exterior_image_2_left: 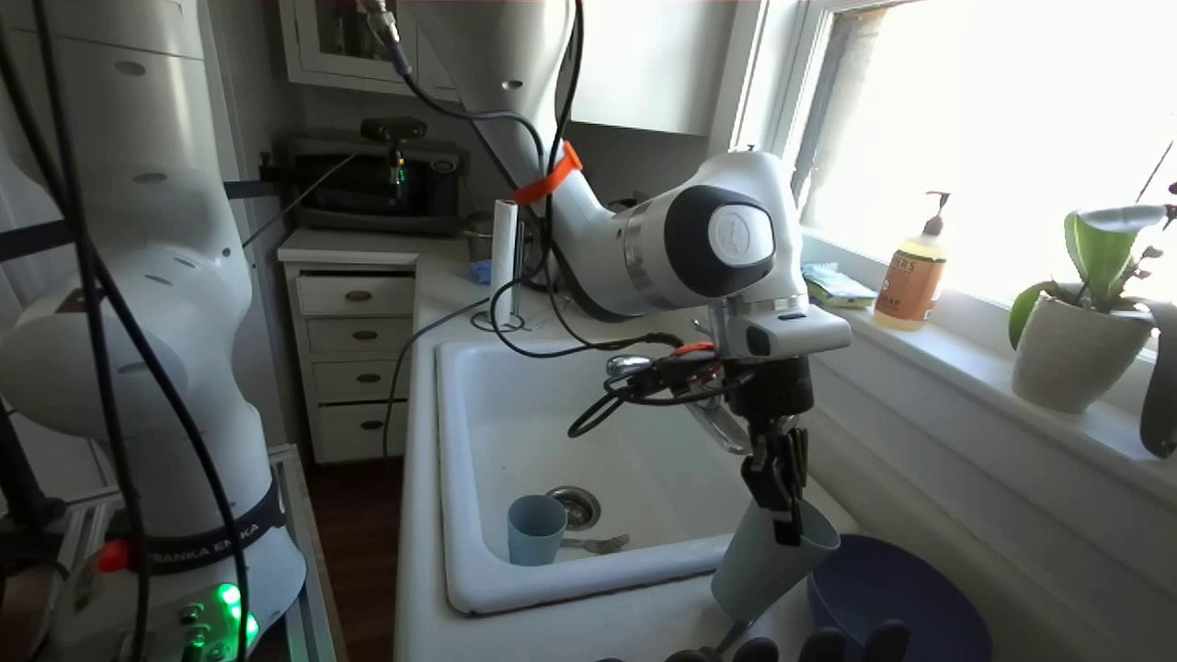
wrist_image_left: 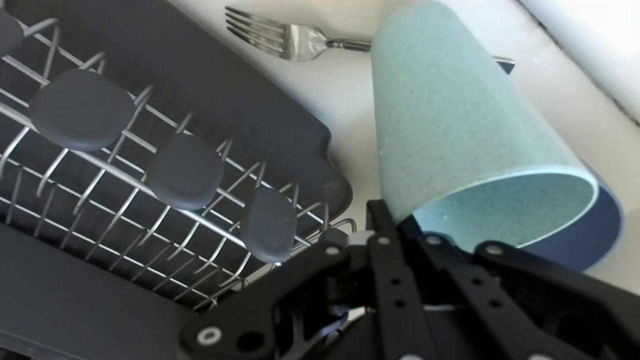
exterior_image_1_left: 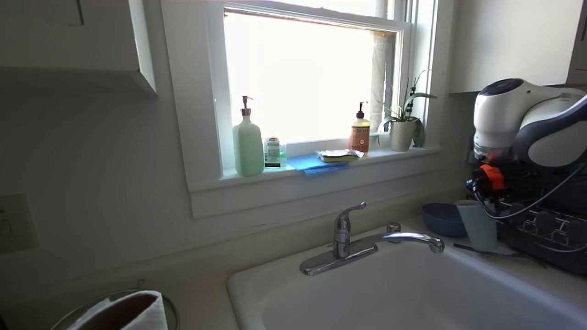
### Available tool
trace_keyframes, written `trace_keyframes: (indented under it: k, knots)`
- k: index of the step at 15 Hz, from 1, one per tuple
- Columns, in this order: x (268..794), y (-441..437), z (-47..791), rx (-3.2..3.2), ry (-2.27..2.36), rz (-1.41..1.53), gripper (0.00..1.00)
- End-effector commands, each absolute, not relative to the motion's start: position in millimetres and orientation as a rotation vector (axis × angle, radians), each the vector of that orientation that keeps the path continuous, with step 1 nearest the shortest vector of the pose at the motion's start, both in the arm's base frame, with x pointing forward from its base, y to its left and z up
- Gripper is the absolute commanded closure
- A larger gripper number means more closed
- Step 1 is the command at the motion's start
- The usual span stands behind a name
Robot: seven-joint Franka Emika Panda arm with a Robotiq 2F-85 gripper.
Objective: Place the cup on the counter upright
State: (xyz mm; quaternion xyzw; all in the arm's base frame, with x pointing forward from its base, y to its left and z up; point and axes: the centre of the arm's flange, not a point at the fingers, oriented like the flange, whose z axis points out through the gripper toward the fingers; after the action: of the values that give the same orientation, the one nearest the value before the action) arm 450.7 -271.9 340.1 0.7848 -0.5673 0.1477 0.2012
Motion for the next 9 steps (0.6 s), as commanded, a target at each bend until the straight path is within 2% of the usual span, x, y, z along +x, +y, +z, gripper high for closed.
trace_keyframes:
  k: [1,9]
  knots:
    - [443.2,-262.4,334.4,2.18,-1.61,0.48,0.99]
    - [437.1,-253.4,323.7,2.207,-1.572,0.427,0.99]
